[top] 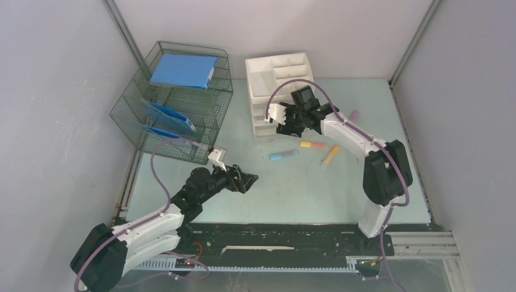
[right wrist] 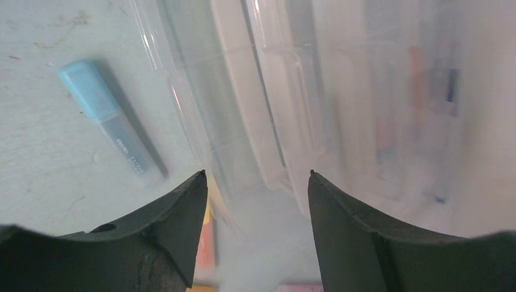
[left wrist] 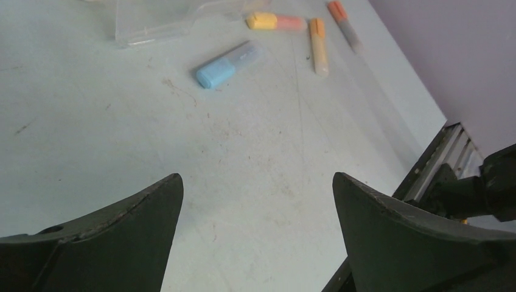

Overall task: Organize the desk
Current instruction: Pick up the stationery from the center of the board.

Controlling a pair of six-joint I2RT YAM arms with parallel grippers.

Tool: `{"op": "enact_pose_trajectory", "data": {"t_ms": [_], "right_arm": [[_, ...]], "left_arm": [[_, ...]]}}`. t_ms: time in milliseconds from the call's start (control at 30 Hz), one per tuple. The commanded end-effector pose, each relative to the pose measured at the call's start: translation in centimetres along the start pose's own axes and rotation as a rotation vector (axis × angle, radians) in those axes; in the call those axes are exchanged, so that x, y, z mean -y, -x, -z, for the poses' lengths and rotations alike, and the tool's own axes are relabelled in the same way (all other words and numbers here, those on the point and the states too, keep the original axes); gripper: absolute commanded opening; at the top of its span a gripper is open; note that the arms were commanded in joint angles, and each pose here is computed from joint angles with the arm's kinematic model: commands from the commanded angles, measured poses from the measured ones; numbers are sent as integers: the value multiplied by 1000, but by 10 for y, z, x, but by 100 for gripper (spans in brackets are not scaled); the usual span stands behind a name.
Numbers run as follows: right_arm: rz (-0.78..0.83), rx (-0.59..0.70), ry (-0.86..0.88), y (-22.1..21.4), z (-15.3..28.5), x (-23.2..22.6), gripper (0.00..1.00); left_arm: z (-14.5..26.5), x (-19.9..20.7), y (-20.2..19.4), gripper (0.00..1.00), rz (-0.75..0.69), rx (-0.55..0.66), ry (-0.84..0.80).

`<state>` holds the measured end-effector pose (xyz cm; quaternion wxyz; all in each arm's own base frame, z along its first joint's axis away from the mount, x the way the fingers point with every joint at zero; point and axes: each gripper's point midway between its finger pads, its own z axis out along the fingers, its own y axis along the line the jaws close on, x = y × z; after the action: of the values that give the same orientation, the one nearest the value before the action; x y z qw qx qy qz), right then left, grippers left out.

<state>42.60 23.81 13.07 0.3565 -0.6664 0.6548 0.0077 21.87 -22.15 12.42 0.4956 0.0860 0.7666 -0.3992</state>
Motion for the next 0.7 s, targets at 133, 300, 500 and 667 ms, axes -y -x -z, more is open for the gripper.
{"op": "enact_pose_trajectory", "data": {"t_ms": [133,300,500,667], "right_arm": [[-126,104,27,42,76,-29,67],[-241,214,134,54,132,-73,67],[-410,398,206,36,191,-104,68],[-549,523,163,9,216,-105,71]], "left_arm": [[-26,11,25,100,-196,-21,32],[-46,7,22,100,-359,-122,109],[-81,14,14,100,-538,-254,77],[-114,22,12,99,-591,-341,41]]}}
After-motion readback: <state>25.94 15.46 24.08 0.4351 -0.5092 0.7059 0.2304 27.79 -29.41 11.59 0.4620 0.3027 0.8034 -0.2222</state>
